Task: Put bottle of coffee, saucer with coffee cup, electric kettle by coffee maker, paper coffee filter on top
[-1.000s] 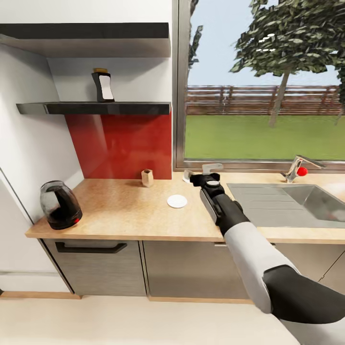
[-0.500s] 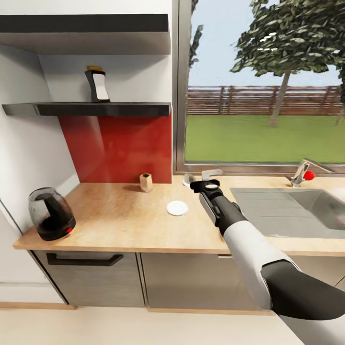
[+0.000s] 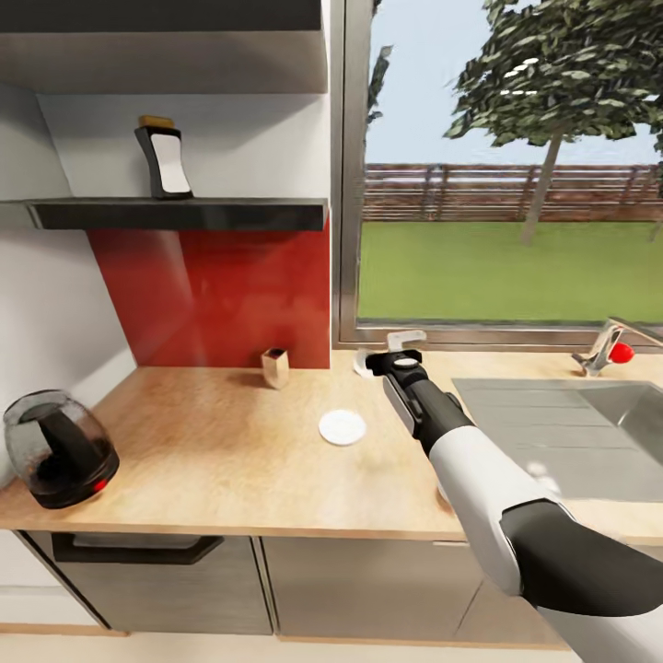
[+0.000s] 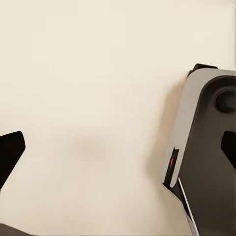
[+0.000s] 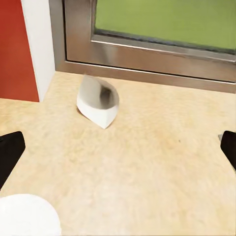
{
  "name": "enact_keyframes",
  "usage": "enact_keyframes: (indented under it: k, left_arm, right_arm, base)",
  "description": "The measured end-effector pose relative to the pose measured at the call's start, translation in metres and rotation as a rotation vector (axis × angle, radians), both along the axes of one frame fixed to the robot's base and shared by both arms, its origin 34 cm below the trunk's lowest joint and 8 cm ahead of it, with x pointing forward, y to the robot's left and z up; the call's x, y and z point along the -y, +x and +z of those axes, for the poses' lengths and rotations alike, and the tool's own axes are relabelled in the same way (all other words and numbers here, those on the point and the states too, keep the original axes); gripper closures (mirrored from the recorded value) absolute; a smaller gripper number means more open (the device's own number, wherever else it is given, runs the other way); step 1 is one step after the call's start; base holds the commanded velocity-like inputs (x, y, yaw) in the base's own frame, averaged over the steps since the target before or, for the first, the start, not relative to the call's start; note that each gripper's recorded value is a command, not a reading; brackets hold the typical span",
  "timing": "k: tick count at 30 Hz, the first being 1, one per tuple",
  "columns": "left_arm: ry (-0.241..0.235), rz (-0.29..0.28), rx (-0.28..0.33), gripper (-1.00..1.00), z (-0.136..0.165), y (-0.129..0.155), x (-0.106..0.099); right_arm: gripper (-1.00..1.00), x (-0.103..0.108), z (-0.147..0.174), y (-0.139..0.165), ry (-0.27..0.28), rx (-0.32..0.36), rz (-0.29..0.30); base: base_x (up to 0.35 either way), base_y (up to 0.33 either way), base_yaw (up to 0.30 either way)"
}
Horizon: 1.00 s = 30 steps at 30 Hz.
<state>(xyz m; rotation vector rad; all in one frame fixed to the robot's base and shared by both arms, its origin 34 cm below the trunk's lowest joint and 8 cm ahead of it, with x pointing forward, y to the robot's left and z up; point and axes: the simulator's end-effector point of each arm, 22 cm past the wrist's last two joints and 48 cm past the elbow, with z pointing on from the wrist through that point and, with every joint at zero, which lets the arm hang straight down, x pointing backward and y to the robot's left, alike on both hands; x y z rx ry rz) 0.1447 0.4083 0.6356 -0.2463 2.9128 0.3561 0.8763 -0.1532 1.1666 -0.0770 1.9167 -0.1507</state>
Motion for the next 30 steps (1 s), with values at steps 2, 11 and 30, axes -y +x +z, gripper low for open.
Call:
enact_keyframes:
  k: [2, 11, 30]
  left_arm:
    - [-0.001, 0.000, -0.001, -1.00, 0.000, 0.000, 0.001]
    - [-0.007, 0.007, -0.080, -1.00, 0.001, -0.047, 0.003]
    - [-0.022, 0.017, -0.212, -1.00, 0.005, -0.109, 0.008]
  right_arm:
    - [-1.00, 0.001, -0.007, -0.001, -0.001, -0.014, -0.001]
    - [-1.00, 0.002, -0.028, -0.003, -0.005, -0.034, -0.002]
    - [-1.00, 0.015, -0.084, -0.012, -0.013, -0.069, -0.014]
  base:
    - [0.340, 0.000, 0.000]
    - [0.312, 0.000, 0.000]
    - [0.102, 0.000, 0.000]
